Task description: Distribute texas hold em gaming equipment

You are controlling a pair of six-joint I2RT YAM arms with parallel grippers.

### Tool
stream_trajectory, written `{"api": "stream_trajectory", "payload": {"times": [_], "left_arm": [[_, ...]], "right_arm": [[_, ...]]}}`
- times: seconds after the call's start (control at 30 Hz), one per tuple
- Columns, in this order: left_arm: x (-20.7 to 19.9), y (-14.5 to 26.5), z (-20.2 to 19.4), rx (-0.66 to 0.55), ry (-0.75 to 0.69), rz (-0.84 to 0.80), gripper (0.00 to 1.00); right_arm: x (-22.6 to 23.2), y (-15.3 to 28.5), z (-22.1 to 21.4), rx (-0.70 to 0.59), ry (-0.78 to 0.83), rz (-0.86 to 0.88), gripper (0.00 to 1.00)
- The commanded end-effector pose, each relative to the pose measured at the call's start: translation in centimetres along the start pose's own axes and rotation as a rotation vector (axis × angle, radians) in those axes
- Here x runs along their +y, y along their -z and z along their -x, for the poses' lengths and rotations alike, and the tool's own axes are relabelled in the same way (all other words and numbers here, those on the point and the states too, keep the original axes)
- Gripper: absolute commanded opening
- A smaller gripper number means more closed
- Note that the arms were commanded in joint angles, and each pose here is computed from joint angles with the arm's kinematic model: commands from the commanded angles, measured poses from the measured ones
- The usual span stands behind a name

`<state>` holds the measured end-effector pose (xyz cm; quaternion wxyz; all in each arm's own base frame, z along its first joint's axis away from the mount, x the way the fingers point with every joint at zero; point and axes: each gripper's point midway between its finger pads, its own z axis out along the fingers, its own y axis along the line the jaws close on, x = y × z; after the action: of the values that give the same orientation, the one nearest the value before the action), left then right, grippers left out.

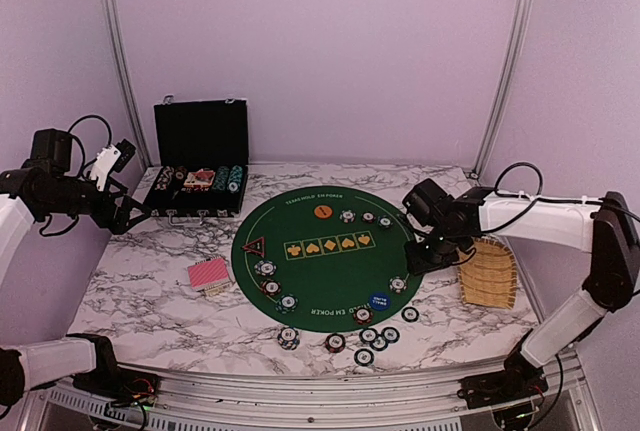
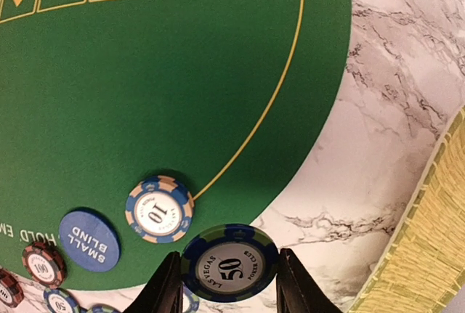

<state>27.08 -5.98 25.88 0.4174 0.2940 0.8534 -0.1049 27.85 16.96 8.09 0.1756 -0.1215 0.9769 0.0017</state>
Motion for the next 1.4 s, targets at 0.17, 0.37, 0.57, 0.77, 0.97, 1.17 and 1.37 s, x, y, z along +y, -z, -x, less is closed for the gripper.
{"api": "stream_trajectory", "payload": {"times": [0.17, 0.37, 0.57, 0.77, 0.97, 1.17, 1.37], "left_arm": [[-0.6, 0.2, -0.5, 0.007, 0.015, -0.018, 0.99], [-0.5, 0.2, -0.4, 0.008, 0.012, -0.018, 0.99], [-0.5, 0.2, -0.4, 0.011, 0.009, -0.014, 0.99], [-0.5, 0.2, -0.4, 0.010, 0.009, -0.016, 0.99], [-0.5, 0.3, -0.3, 0.008, 0.007, -0.015, 0.99], [-0.5, 0.2, -0.2, 0.005, 0.010, -0.026, 0.99], [-0.5, 0.2, 0.0, 0.002, 0.011, -0.028, 0.99]], "right_arm": [[-0.8, -2.7, 2.5, -0.020, -0.005, 0.006, 0.35], [-0.5, -4.4, 2.5, 0.003, -0.001, 0.017, 0.35], [-1.0, -5.5, 2.3, 0.024, 0.000, -0.004, 0.47], [-1.3, -4.7, 2.6, 0.017, -0.005, -0.005, 0.57], [-1.3, -1.0, 2.3, -0.036, -0.035, 0.030, 0.63], [0.1, 1.9, -2.0, -0.027, -0.025, 0.082, 0.70], [3.0, 2.7, -5.8, 0.038, 0.046, 0.149, 0.74]]}}
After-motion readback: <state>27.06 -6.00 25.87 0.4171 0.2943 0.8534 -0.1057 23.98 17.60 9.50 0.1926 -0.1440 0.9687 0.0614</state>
